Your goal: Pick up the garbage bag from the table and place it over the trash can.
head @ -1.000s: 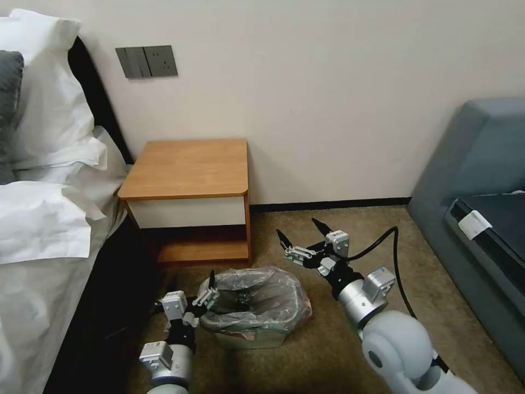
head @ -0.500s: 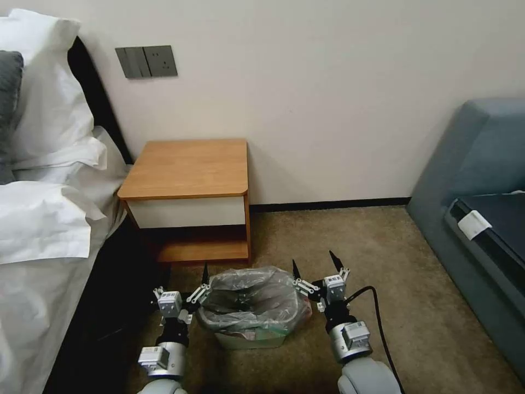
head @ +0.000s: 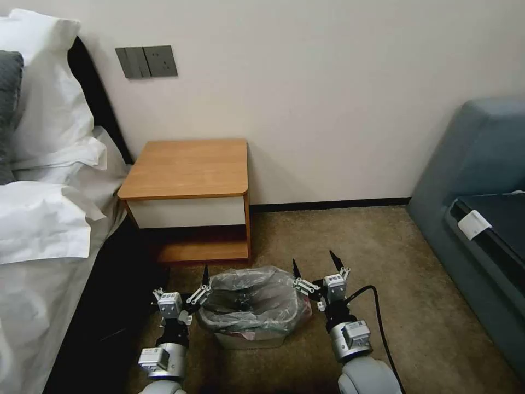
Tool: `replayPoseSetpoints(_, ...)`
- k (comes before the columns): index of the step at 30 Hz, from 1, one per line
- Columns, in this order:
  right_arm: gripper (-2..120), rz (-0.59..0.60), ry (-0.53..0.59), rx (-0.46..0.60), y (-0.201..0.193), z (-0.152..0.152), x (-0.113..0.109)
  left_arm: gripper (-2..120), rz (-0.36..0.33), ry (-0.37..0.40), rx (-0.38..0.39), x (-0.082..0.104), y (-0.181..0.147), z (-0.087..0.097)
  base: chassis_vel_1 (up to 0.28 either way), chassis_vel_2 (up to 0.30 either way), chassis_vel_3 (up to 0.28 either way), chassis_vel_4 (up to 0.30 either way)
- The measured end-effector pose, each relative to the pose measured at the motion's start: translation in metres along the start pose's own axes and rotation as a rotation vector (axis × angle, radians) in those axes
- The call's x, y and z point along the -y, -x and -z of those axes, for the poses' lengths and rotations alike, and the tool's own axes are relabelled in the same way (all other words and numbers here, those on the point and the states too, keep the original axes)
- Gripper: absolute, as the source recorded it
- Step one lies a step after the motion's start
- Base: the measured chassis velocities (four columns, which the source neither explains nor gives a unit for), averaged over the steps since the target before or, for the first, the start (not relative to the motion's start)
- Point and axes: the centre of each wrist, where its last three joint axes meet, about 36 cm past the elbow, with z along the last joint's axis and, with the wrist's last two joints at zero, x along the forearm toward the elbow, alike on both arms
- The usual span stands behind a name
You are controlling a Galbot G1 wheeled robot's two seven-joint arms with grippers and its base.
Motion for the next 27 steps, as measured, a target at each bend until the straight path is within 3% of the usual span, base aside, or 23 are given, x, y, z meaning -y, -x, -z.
replayPoseSetpoints(27, 100, 0.001, 0.002, 0.0, 0.0005, 0.0012, 0.0002, 98, 0.002, -0.002, -0.002, 0.0002, 0.0, 0.0007, 0.0, 0.0, 0.0, 0.0)
